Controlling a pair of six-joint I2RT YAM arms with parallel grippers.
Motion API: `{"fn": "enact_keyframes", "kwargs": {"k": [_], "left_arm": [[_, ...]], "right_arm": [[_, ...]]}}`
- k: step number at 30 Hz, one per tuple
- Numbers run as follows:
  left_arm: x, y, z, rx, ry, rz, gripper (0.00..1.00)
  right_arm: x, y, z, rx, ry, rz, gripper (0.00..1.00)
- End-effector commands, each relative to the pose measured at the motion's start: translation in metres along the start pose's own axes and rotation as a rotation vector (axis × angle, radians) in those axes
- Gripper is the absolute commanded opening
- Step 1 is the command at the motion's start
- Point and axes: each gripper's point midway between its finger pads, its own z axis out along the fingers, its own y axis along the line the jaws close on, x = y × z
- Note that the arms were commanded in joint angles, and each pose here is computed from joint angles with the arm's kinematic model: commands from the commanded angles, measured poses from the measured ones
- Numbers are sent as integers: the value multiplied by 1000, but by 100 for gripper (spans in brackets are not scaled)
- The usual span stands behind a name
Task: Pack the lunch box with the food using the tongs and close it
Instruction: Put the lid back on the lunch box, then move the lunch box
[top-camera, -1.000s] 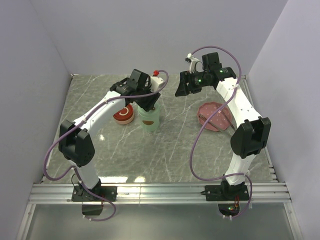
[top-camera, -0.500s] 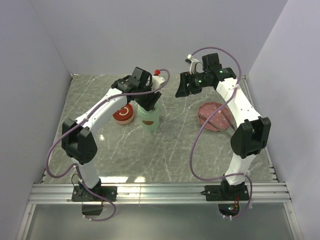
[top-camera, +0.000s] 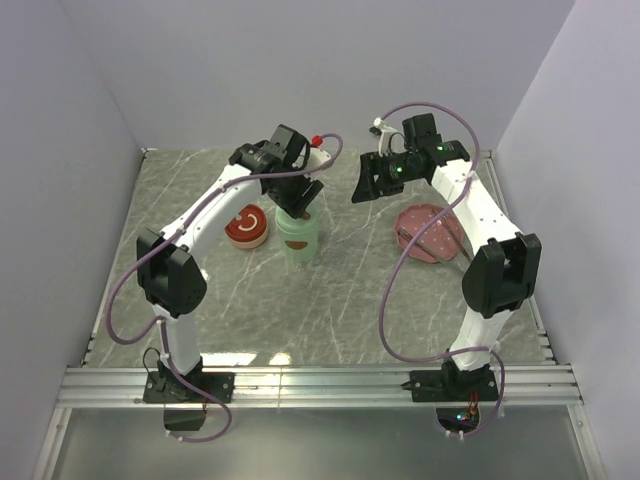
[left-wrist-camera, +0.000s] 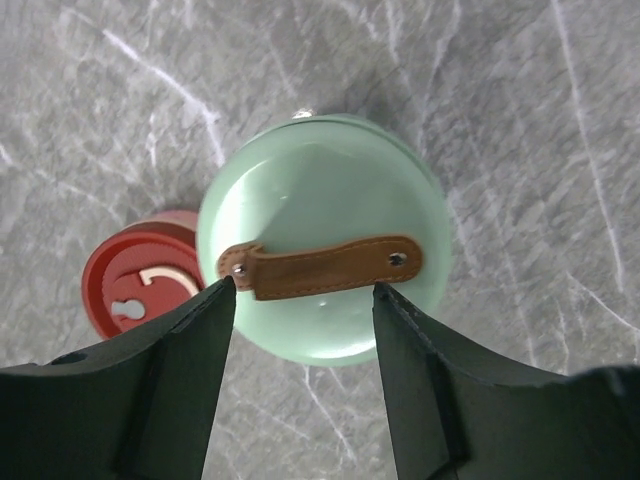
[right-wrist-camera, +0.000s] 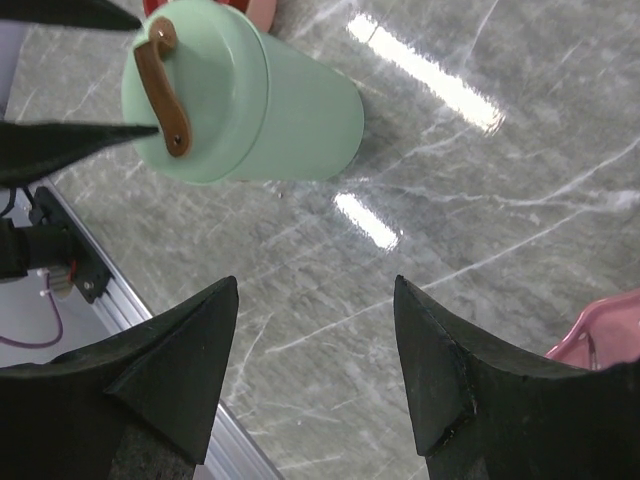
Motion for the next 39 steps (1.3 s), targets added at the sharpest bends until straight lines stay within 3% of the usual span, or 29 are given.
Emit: {"fn": "enact_keyframes", "kwargs": {"k": [1,6,11,18,29,39], "left_arm": [[-12,18,-17,-65,-24,-27,64],[-49,30,-52,-84,-156,-38,66],[-68,43,-86,-30,-301,-142,69],[-54,67,-130,75,-473,-288,72],[-7,65,-143,219,-529,-443,78],[25,75,-146,224,-516,-516,82]], "right_arm": [[-1,10,-15,-16,-36,-35,71],[7,13,-3,-60,-58,-15,70],[46,24,34,-126,23,33,68],[74,51,87,-169,131,-21,65],[48,51,135,-204,86,23,63],[42,57,155,-229,94,28,63]]}}
